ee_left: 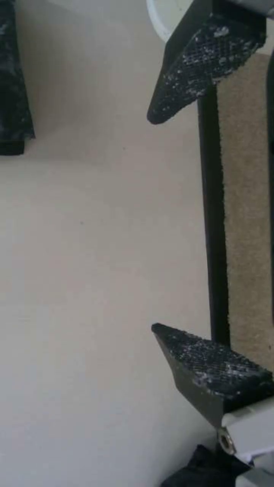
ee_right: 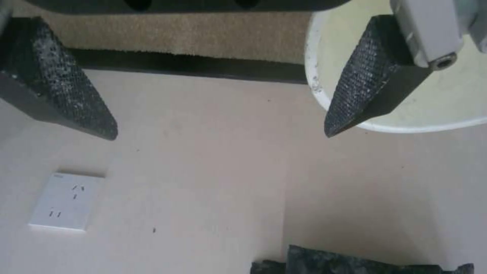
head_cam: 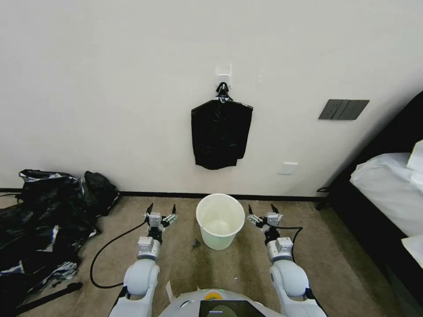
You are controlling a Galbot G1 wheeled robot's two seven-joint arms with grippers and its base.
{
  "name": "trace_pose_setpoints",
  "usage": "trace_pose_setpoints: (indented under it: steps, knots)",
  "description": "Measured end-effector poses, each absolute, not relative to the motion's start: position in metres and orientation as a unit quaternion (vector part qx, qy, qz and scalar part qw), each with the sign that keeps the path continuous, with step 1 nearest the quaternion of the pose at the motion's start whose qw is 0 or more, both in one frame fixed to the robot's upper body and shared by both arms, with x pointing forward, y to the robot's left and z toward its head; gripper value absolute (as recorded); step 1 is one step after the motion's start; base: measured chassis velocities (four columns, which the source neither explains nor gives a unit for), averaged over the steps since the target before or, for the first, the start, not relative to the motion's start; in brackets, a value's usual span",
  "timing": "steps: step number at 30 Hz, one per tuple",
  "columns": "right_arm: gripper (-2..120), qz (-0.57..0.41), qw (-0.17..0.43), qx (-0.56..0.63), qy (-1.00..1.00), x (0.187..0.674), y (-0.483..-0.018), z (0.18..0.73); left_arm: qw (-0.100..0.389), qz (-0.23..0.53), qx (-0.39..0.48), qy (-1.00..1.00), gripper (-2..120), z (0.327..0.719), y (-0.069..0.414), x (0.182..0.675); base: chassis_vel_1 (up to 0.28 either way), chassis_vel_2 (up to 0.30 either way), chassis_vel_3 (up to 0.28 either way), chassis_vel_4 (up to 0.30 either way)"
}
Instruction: Place a trash bag onto the trash bin.
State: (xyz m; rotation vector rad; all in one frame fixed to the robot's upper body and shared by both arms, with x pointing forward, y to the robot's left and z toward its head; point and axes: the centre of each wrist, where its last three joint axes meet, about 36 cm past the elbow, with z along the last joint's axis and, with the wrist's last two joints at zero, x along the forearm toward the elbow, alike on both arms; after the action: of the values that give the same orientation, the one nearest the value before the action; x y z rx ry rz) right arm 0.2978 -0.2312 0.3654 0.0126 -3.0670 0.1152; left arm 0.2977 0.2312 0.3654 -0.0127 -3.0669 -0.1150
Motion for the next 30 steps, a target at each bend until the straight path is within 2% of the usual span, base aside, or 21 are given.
trace_pose_setpoints:
  steps: [30]
  knots:
    - [100,0.037,0.036,0.004,-0.999,0.2978,-0.2312,0.3654,0.036,-0.037,-0.004,-0.999,100,0.3654,0.2312,0.2977,0.000,0.000,0.000,0.000]
